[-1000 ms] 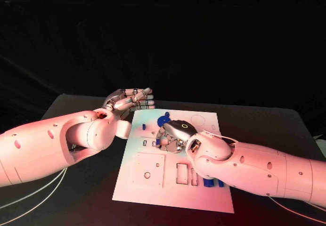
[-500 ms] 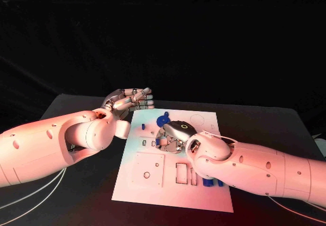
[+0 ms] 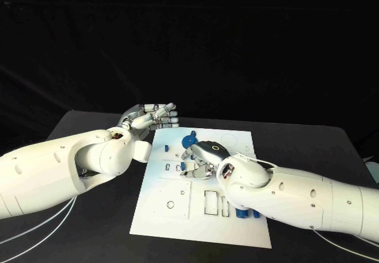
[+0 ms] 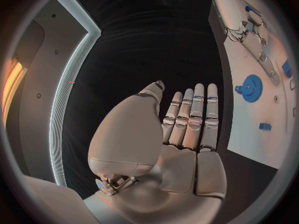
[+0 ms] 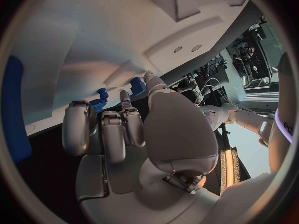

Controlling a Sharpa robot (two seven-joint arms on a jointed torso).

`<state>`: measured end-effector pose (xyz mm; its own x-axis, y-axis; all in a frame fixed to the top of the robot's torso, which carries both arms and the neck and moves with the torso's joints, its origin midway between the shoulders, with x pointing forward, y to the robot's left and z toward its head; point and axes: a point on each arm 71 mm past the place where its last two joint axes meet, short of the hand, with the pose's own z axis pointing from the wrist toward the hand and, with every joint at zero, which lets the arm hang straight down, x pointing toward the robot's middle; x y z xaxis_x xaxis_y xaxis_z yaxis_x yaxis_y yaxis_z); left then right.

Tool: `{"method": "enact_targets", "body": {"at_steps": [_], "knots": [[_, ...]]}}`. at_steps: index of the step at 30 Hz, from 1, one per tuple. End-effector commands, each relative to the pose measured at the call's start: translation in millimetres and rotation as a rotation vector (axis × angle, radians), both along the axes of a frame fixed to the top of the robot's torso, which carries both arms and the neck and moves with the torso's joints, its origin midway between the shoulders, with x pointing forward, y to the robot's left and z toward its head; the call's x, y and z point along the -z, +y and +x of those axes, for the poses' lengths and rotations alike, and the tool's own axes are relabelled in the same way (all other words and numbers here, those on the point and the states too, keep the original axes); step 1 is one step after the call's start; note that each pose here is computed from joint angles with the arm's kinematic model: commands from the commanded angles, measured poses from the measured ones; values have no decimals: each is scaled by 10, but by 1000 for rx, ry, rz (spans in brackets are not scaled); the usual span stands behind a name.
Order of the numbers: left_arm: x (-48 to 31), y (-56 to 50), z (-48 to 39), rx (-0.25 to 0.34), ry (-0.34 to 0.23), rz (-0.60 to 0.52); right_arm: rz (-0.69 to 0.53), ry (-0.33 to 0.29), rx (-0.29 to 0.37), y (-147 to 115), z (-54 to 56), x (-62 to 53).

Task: Assemble the parts on the task board

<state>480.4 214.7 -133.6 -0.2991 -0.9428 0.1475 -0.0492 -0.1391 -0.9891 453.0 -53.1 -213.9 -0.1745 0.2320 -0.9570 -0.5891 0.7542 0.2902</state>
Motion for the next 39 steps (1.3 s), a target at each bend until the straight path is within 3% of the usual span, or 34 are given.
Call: {"method": "enact_targets", "body": {"at_steps": [1, 5, 11, 17, 21, 25, 31, 39], "knots": [[-2, -4, 4, 12, -4, 17, 69, -36, 2, -18, -33, -60], [17, 27, 26, 21, -7, 75, 149, -60, -4, -88, -80, -150], [93, 75, 72, 106, 9, 246, 274, -29, -27, -340, -115, -367], [219, 104, 96, 227, 52, 503, 363, 76, 7, -743, -74, -587], [296, 97, 119, 267, 63, 723, 406, 95, 68, -1075, -35, -718], [339, 56, 152, 272, 60, 889, 424, 96, 121, -1296, -12, -761], [424, -8, 192, 300, 116, 1078, 430, 96, 166, -1460, 2, -777], [493, -141, 224, 327, 179, 1222, 428, 100, 200, -1547, 15, -774]]}}
